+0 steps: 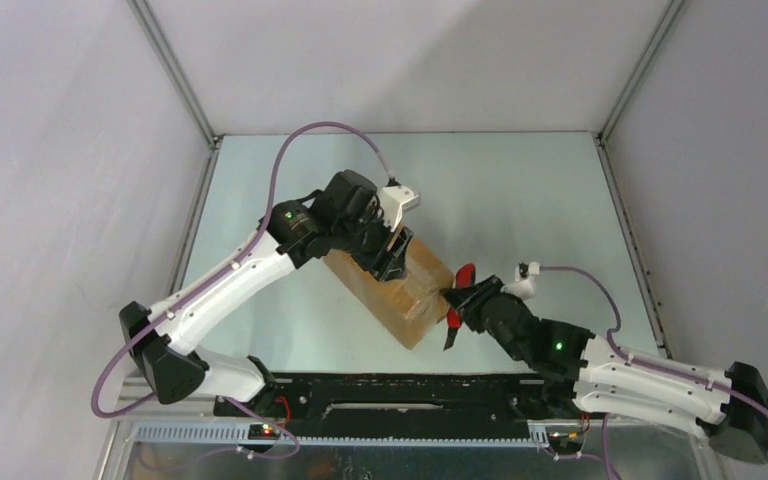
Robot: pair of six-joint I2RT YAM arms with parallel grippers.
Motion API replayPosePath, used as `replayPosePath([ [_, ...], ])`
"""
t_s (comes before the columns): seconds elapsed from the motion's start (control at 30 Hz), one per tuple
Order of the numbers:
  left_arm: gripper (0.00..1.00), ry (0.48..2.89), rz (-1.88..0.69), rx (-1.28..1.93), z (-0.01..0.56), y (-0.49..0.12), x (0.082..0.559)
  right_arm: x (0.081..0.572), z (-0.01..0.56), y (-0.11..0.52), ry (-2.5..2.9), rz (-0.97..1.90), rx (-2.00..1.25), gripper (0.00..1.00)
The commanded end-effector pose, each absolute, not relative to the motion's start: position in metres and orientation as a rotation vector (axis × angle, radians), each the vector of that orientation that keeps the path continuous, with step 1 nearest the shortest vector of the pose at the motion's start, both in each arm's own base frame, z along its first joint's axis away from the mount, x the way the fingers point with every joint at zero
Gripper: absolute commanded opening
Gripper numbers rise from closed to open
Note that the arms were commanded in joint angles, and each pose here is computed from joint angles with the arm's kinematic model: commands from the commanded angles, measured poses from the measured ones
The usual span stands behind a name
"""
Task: Unpack the express box
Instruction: Adjust the express box at the center of the board.
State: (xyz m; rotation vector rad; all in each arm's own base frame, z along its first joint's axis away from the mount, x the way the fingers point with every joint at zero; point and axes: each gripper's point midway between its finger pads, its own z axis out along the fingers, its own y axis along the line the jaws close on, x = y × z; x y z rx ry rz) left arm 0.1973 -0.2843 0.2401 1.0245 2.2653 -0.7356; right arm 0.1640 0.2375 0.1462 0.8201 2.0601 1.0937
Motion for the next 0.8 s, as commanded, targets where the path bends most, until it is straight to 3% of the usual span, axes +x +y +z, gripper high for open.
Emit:
replayPosePath([
  [0.0, 0.64, 2.252, -0.791, 1.004, 0.251, -0.283, 0.189, 0.211, 0.187, 0.223, 1.879, 1.077, 0.782, 0.00],
  [0.2, 0.66, 2.243, -0.820, 0.987, 0.252, -0.289, 0.189, 0.240, 0.200, 0.214, 1.812, 1.066, 0.726, 0.00],
  [0.47, 0.68, 2.202, -0.854, 0.977, 0.271, -0.293, 0.191, 0.224, 0.192, 0.207, 1.878, 1.065, 0.739, 0.00],
  [0.77, 0.78, 2.101, -1.184, 1.040, 0.313, -0.342, 0.141, 0.207, 0.236, 0.181, 1.745, 1.159, 0.748, 0.00],
])
